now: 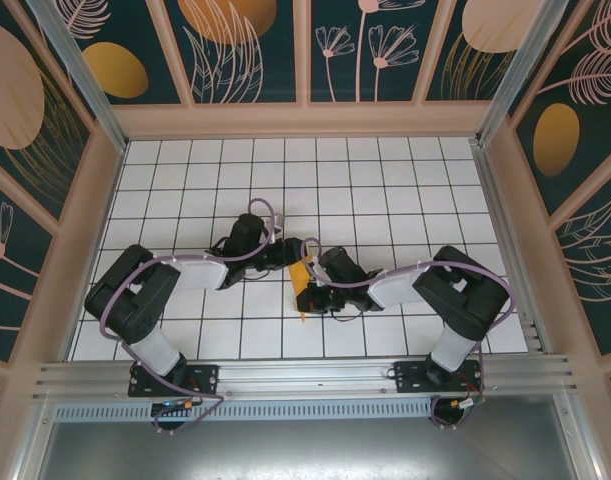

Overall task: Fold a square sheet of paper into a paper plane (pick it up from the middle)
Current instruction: Fold the wing for the fifth time at the center of the table.

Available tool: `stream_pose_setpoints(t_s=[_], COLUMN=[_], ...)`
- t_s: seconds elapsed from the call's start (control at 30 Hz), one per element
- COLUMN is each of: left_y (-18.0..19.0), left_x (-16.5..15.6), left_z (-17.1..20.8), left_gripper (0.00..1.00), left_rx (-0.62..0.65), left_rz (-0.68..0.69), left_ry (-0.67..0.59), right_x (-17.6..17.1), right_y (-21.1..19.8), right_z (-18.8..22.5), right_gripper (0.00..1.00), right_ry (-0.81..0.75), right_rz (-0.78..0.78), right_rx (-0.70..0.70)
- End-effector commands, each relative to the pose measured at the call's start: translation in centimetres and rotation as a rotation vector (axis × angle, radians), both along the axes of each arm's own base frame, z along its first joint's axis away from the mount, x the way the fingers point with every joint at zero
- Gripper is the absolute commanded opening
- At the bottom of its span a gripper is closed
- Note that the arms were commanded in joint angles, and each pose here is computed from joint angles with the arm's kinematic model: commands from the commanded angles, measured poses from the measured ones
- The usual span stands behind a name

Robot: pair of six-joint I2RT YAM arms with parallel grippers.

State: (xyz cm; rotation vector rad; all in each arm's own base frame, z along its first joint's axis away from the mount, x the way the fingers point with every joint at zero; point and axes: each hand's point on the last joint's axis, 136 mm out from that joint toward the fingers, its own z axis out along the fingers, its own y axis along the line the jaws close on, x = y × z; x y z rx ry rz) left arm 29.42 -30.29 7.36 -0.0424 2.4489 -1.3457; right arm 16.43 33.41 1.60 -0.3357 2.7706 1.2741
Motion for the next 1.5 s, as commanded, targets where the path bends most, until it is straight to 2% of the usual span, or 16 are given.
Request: stream_pose_setpoints(t_s=[0.0,0.23,0.43,0.83,1.07,1.3,1.47], left_y=[-0.6,0.0,2.1,4.5,4.6,5.6,5.1], left_x=[0.0,0.7,1.6,4.9,6.6,7.9,8.1], left_z=[-0.8,-3.8,-6.3,-6.7,-6.9,-5.2,-0.9], left_gripper=[0.48,0.49,0.47,0.48,0.49,0.49,0.5], left_rx=[-0.017,0.062,0.186,0.3,0.35,0.385,0.325], left_rz=[-0.027,0.019,0.118,0.209,0.206,0.244,0.234], left_ry=[0.018,0.065,0.101,0.092,0.084,0.046,-0.033], right_x=[-0.9,-1.1,-1.4,-1.8,-1.7,-1.3,-0.3], right_y=[-3.3,-3.2,-3.7,-3.9,-3.9,-3.8,-3.4], right_z=[-4.3,-4.6,-4.9,-4.9,-4.9,-4.9,-4.6], right_gripper=[0.03,0.04,0.03,0.03,0.03,0.04,0.04], right_ry=[0.072,0.085,0.092,0.099,0.095,0.08,0.058], right_rz=[-0.035,-0.032,-0.033,-0.022,-0.023,-0.026,-0.029], right_rx=[-0.18,-0.182,-0.198,-0.198,-0.199,-0.207,-0.207])
